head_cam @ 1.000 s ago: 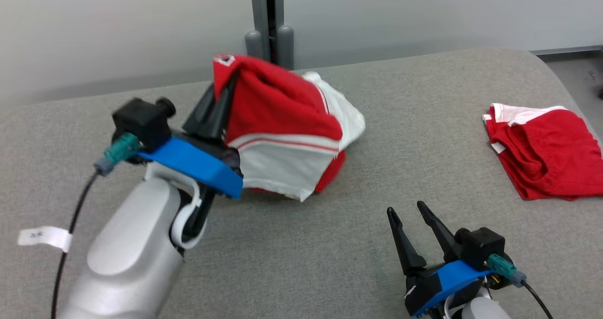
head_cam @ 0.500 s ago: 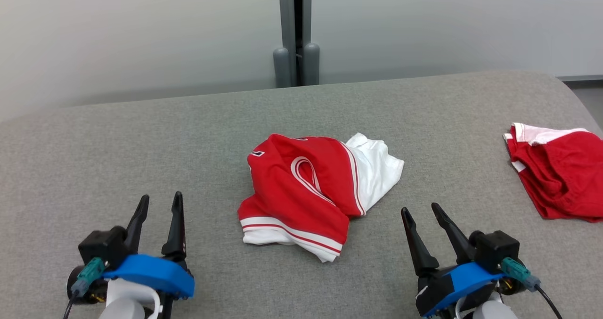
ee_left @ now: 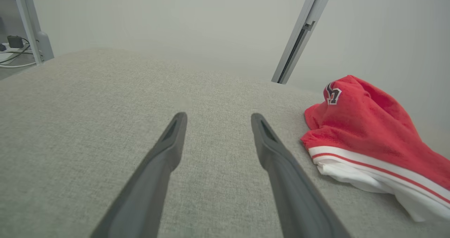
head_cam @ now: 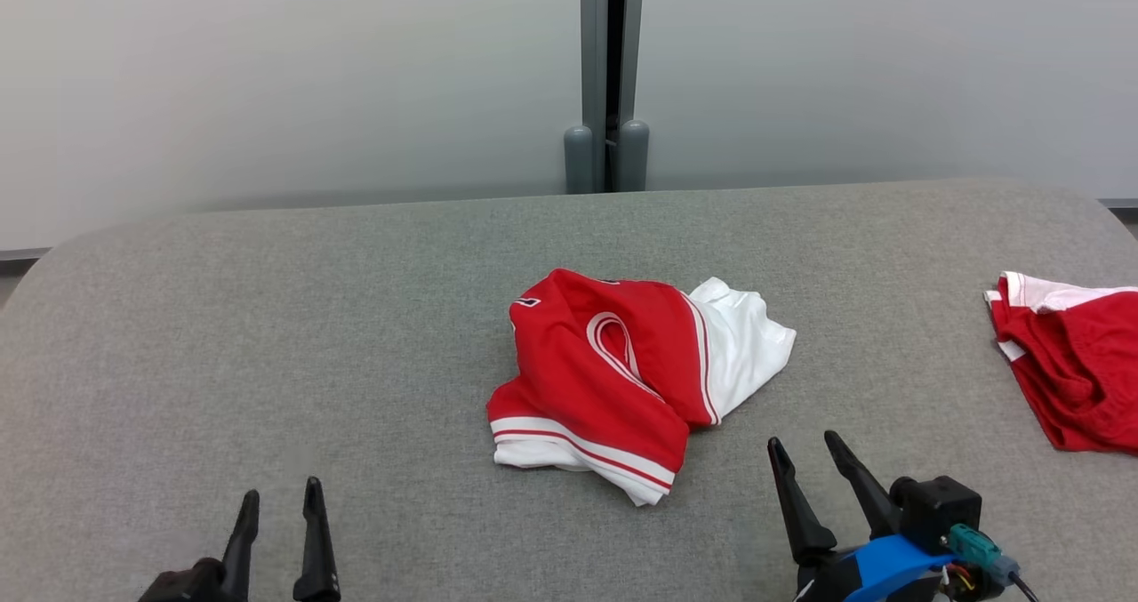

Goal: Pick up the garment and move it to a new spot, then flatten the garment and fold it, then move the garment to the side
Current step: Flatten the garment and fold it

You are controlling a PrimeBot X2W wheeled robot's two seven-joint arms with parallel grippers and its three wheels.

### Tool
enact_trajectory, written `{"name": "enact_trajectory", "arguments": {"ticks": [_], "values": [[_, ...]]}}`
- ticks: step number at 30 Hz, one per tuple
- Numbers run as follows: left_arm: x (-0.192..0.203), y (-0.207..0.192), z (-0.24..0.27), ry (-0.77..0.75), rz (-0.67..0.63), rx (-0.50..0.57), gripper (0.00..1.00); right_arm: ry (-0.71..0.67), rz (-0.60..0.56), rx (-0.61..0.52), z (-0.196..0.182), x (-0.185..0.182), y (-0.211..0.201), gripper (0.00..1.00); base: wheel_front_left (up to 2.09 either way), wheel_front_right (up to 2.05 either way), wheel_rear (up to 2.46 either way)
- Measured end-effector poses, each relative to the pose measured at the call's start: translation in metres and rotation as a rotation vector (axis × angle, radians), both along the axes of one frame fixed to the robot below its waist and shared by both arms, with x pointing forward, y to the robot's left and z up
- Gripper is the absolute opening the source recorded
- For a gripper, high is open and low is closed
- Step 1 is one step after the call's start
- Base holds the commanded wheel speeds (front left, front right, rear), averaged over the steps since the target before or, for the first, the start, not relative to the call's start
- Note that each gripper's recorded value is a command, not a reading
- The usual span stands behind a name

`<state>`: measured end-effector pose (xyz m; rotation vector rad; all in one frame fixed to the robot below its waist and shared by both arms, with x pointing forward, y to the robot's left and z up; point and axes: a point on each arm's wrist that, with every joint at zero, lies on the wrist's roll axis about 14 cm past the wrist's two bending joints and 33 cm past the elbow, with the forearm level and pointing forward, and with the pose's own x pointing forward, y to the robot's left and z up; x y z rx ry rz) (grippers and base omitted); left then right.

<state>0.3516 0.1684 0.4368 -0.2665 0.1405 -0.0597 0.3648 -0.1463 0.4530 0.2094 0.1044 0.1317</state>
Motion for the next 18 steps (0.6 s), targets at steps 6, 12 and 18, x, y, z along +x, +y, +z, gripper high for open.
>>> {"name": "enact_trajectory", "arguments": {"ticks": [6, 12, 18], "values": [[-0.007, -0.008, -0.009, 0.029, -0.016, 0.004, 1.0, 0.021, 0.066, 0.019, -0.006, -0.003, 0.023, 1.0, 0.0, 0.0, 0.0], [-0.005, -0.012, -0.013, 0.038, -0.027, -0.002, 1.0, 0.109, 0.23, 0.046, -0.029, -0.015, 0.076, 1.0, 0.0, 0.0, 0.0], [-0.007, -0.008, -0.017, 0.053, -0.006, -0.012, 1.0, 0.14, 0.281, 0.046, -0.037, -0.004, 0.091, 1.0, 0.0, 0.0, 0.0]]}}
